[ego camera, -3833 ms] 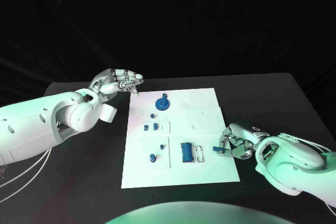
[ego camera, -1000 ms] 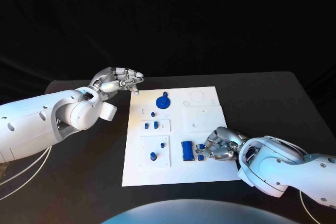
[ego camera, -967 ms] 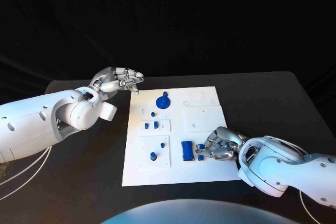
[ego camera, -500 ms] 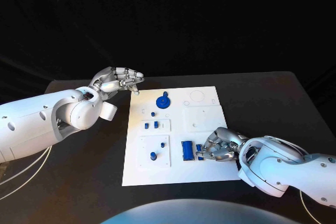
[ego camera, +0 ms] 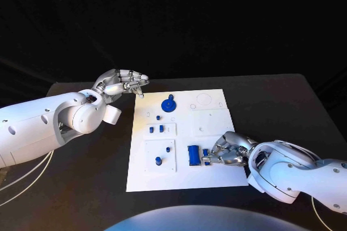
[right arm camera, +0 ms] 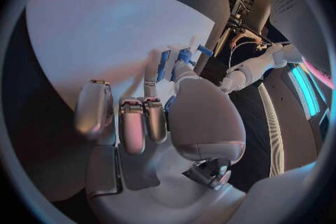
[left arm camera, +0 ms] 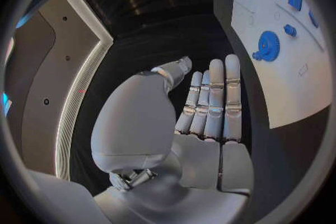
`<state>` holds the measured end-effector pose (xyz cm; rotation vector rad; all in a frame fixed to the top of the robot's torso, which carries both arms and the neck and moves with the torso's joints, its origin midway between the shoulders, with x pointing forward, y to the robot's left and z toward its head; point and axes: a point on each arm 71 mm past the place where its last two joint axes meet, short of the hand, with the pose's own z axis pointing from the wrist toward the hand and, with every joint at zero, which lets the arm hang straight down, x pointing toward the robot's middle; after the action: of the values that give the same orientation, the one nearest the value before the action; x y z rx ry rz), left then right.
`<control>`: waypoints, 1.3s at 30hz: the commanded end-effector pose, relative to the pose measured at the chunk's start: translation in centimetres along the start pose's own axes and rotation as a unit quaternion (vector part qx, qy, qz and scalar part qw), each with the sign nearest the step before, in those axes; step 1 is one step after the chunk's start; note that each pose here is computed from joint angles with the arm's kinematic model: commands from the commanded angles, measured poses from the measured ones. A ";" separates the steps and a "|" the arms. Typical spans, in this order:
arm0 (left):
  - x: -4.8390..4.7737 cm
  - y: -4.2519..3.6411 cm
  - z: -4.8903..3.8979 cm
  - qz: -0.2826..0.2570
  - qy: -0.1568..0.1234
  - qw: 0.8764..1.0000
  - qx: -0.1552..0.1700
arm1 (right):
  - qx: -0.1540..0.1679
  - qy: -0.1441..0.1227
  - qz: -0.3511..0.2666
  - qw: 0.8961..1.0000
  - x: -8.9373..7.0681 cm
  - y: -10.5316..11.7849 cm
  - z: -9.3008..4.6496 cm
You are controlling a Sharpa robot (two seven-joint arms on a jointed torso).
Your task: Assemble the parts on the task board
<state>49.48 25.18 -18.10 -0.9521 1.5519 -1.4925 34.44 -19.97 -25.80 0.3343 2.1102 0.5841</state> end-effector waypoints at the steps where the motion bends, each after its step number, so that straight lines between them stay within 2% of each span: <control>1: 0.26 -0.10 0.07 -0.003 0.009 1.000 0.003 | -0.010 0.001 -0.005 1.000 -0.1 -0.2 0.0; 16: 0.28 -0.10 0.07 -0.003 0.010 1.000 0.004 | -0.013 0.006 -0.019 1.000 -0.2 -0.5 0.6; 28: 0.24 -0.10 0.06 -0.002 0.009 1.000 0.004 | -0.021 -0.014 -0.008 1.000 -0.8 -0.7 0.2; 32: 0.22 -0.10 0.06 -0.002 0.009 1.000 0.004 | -0.042 -0.025 0.012 0.999 -1.5 -0.6 0.1; 34: 0.22 -0.09 0.07 -0.003 0.008 1.000 0.004 | -0.063 -0.035 0.029 0.997 -2.2 -0.3 0.2; 38: 0.16 0.04 0.09 -0.005 0.006 1.000 0.003 | -0.106 -0.059 0.070 0.990 -3.9 0.1 0.7; 39: 0.10 0.14 0.12 -0.009 0.003 1.000 0.002 | -0.123 -0.069 0.092 0.986 -4.8 0.1 1.1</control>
<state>49.52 25.21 -18.23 -0.9545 1.5547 -1.4893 37.17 -21.82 -23.96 0.3446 1.9733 0.6992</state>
